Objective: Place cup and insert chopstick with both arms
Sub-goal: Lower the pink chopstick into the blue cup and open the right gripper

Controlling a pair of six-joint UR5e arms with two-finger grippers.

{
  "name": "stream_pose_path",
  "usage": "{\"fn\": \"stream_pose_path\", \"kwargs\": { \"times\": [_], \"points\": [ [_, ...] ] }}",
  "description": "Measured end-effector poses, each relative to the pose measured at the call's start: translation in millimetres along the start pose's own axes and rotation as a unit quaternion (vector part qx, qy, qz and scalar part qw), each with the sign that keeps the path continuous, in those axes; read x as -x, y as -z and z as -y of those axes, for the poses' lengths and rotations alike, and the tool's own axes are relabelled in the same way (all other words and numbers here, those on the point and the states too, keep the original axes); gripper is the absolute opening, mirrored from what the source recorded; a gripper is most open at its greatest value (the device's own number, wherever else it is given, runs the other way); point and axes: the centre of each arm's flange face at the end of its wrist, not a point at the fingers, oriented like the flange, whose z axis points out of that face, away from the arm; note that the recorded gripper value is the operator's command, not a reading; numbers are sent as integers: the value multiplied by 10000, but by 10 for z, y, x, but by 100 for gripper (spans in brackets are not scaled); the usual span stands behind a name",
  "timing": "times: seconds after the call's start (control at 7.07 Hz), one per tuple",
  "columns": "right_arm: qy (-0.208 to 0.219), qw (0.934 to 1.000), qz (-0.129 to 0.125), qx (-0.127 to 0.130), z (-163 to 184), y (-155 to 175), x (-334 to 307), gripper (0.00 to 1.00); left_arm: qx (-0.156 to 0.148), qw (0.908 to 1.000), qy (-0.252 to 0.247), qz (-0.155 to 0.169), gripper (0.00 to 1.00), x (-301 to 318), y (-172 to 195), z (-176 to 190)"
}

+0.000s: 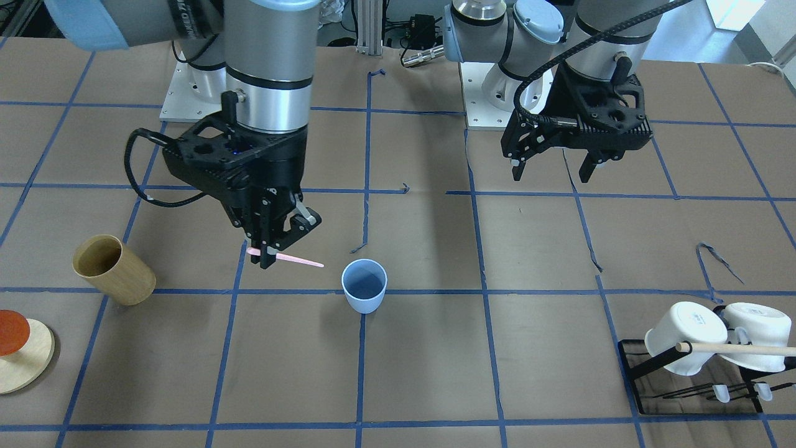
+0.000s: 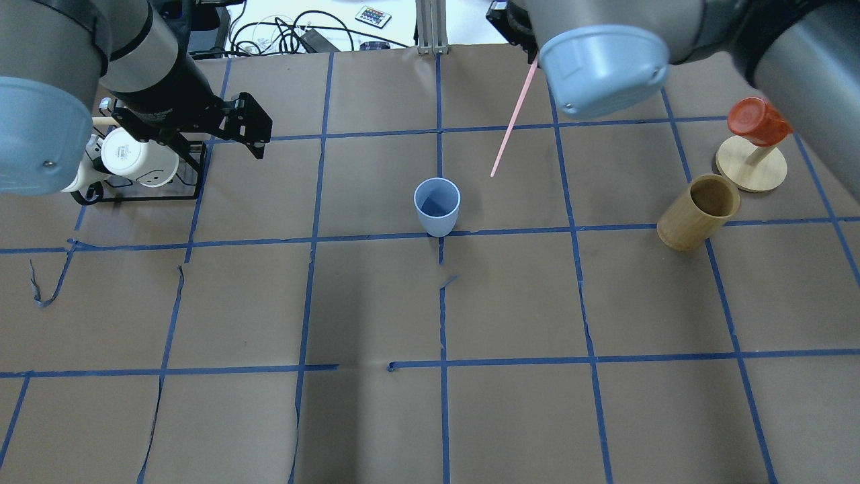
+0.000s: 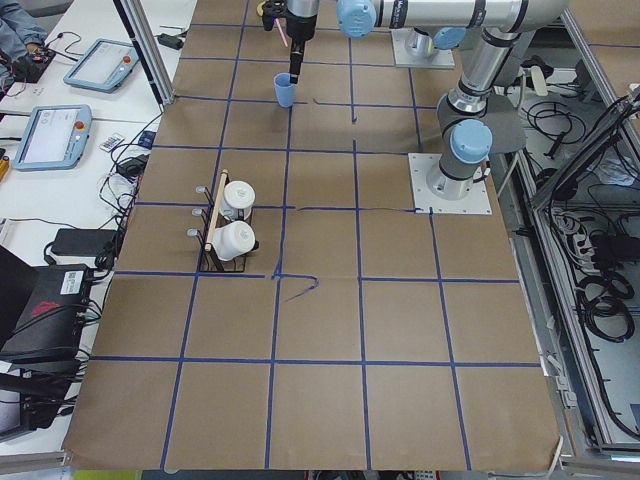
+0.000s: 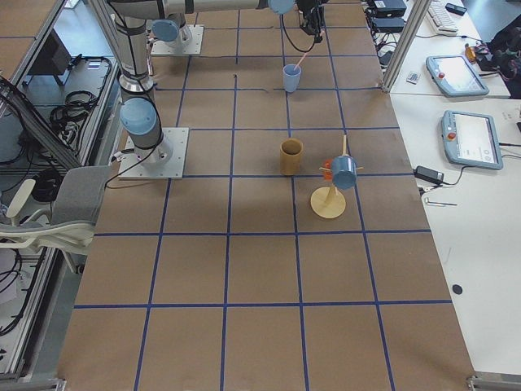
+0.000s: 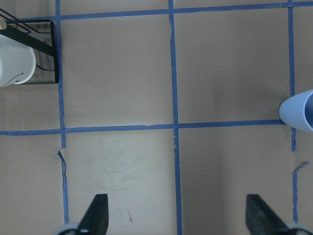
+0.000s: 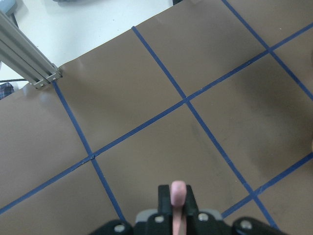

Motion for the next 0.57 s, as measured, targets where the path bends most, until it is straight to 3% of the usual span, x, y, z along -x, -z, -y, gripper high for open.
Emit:
{"fn": "stream_pose_path", "kwargs": {
  "times": [0.57],
  "points": [
    [-171,9996,167,-167,-320,-207,362,0,2,10000,2,1,100,2,-1,0]
  ]
}}
